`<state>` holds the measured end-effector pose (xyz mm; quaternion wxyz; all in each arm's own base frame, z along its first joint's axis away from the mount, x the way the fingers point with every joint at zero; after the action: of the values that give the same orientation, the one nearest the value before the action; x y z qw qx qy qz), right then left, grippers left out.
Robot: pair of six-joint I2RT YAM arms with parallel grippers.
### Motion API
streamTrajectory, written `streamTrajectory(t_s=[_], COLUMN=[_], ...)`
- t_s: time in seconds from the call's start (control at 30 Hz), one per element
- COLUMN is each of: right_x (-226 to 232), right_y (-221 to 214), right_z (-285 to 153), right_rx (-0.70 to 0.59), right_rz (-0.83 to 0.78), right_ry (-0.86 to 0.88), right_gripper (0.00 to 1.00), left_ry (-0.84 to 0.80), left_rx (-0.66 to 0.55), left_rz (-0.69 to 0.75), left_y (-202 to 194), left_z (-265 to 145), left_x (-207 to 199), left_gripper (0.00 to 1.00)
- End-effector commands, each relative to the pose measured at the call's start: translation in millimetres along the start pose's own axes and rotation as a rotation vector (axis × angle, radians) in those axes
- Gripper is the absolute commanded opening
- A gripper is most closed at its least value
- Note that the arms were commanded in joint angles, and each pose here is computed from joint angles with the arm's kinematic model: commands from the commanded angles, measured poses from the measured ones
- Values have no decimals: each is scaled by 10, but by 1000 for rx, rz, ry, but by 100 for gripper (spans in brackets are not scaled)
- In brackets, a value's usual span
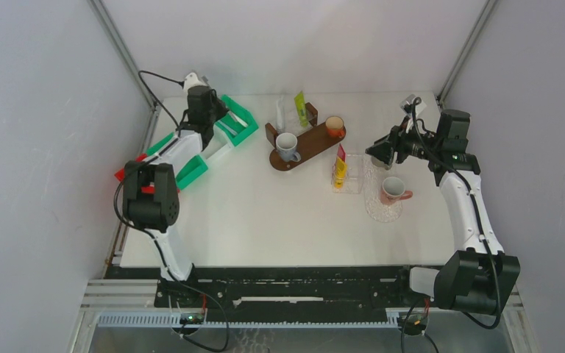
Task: Prepare toiletry sets of a toothbrush and toothpaste on the tray
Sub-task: Pick up the toothbrush from the storage box, then place the toothbrush in the cup.
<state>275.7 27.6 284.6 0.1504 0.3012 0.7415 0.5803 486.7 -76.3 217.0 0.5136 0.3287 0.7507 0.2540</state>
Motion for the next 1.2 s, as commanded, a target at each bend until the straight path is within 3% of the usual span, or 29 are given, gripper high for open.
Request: streamTrajectory(t_s=[0.0,0.37,0.63,1.0,1.17], right_x=[61,245,429,645,684], right_y=[90,130,162,155,160], right_z=[-37,-59,-62,-94,-107], right_rx=[-44,-102,-148,-224,-236], right_rz=[-50,-99,-162,-253,-270], right_ry=[37,191,332,495,513], right_gripper=[56,56,58,68,73], left_ry=[-260,-735,-1152,-1590,-1687], left_rx=[-139,-236,-169,166,323], left_rz=[48,110,142,244,292], left_y=[310,206,-117,-855,-1226], left_z=[-334,-1133,-1716,-2343,-2554], left_x=[-364,-639,-915,-1385,-1483], left_gripper=[0,0,0,0,0])
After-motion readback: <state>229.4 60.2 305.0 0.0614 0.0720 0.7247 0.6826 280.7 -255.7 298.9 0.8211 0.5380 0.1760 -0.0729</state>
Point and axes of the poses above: each gripper's point midway between its finger pads, its own z axis out along the fingers, its own x axis along the line the jaws close on, y = z × x, the point moved 9 cm from there along -z, back along the fingers, and after that the axes turned 10 degrees about -z, right-handed, at the moved point
